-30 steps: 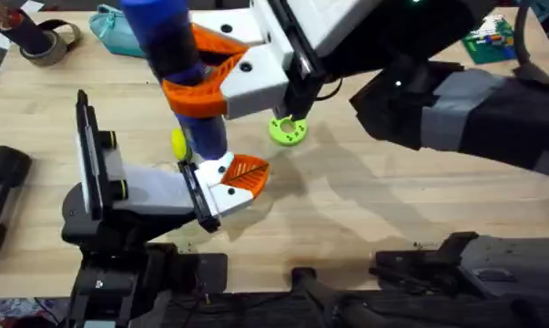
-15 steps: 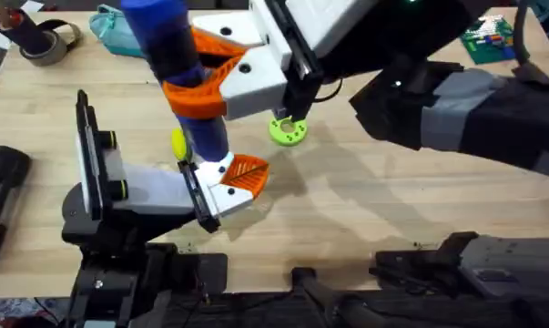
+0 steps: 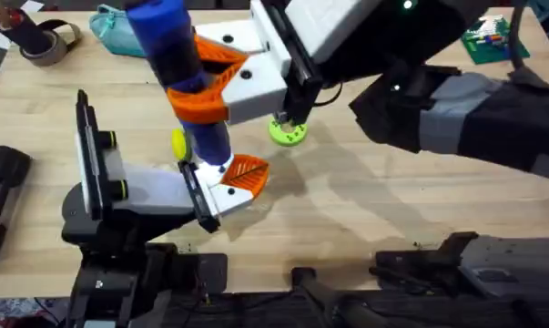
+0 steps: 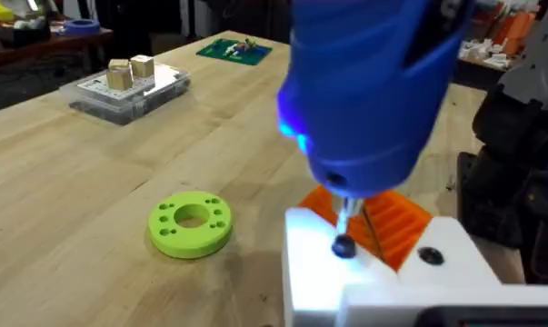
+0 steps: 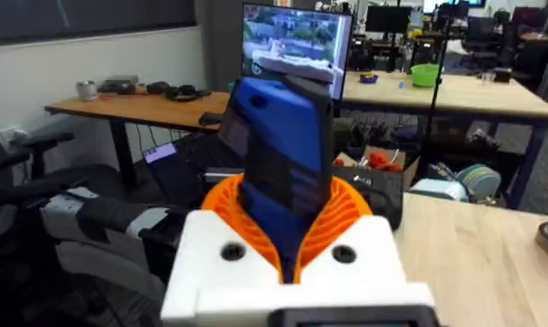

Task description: Pick up the gripper from the table and insert it into the empty holder that is missing its gripper. Then pick up a screw, insert it into the mounting hole, and use the screwdriver to tighten it. Finally, clean up the table by picking up the vegetable and placing it into the bucket.

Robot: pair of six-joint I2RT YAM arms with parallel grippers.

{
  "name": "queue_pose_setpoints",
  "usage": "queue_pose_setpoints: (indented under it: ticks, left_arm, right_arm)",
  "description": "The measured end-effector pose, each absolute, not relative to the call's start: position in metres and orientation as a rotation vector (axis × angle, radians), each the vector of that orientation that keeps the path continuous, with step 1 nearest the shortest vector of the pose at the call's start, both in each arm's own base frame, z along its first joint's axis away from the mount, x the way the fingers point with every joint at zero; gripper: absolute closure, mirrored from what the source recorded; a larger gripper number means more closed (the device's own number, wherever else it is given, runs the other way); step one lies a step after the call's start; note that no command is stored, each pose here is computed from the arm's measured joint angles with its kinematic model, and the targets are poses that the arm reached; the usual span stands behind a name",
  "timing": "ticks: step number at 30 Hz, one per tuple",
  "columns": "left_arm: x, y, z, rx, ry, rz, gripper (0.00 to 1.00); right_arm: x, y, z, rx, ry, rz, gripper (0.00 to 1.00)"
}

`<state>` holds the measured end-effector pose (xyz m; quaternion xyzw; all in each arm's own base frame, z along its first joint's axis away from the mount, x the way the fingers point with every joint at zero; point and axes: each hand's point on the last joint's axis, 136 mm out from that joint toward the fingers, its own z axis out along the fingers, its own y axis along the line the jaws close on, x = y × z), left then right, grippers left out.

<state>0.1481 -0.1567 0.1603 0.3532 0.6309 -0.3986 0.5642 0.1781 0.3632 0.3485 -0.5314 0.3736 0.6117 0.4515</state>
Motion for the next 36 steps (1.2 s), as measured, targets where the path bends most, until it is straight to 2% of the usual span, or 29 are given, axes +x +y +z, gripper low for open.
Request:
queue_pose_setpoints:
  ticks: [36]
  left_arm:
    - [0.1481, -0.1567, 0.1603, 0.831, 1.485, -0.938, 0.989]
  right_arm:
    - [0.1745, 0.3629, 0.3444, -1.314, 0.915, 1.513, 0.955]
